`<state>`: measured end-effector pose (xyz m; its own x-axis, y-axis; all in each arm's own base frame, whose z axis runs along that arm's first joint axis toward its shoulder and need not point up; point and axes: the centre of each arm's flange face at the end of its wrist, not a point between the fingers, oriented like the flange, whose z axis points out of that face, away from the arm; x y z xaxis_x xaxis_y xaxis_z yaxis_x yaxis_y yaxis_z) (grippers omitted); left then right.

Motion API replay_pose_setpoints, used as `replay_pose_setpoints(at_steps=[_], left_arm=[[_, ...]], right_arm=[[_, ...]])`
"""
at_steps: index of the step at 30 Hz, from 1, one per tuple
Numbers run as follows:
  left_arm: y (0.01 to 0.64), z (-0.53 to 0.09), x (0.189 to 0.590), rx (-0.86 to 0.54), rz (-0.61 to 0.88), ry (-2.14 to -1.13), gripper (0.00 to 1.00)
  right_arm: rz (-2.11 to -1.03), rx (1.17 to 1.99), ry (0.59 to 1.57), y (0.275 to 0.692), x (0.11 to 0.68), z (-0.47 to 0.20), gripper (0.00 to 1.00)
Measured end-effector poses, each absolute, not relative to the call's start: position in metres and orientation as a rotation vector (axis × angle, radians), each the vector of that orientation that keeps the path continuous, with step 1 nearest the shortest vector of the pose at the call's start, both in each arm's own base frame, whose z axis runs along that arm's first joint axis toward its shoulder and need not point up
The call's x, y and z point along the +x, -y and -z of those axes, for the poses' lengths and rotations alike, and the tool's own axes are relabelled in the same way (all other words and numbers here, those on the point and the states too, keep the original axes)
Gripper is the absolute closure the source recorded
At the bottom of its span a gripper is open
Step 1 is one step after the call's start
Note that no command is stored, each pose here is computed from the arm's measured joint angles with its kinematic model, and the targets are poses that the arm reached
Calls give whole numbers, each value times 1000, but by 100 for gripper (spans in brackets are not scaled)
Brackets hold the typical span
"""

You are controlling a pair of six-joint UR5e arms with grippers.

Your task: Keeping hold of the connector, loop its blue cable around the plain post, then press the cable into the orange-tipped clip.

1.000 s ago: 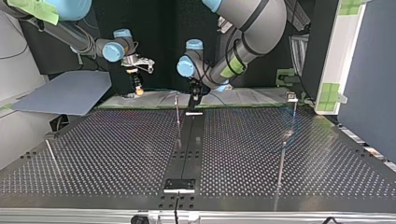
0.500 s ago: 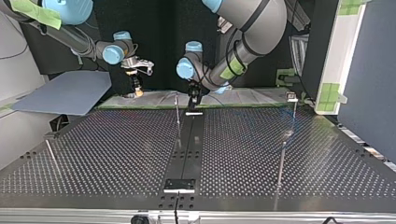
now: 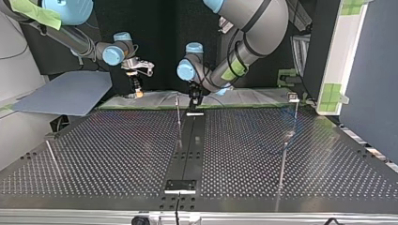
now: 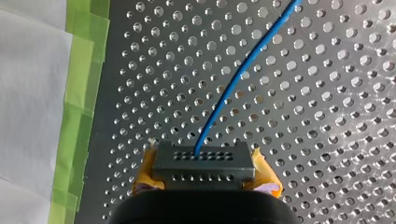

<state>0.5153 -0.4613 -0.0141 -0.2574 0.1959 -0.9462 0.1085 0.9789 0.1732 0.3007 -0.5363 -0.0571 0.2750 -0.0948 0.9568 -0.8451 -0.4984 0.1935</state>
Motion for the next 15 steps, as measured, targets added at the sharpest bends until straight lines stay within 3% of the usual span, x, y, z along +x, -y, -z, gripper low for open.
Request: replay_pose_setpoints(at_steps=[15], left_arm=[[462, 13, 518, 233, -64, -1833, 99]], right_arm=[[-1286, 1799, 852, 542, 300, 55, 100]])
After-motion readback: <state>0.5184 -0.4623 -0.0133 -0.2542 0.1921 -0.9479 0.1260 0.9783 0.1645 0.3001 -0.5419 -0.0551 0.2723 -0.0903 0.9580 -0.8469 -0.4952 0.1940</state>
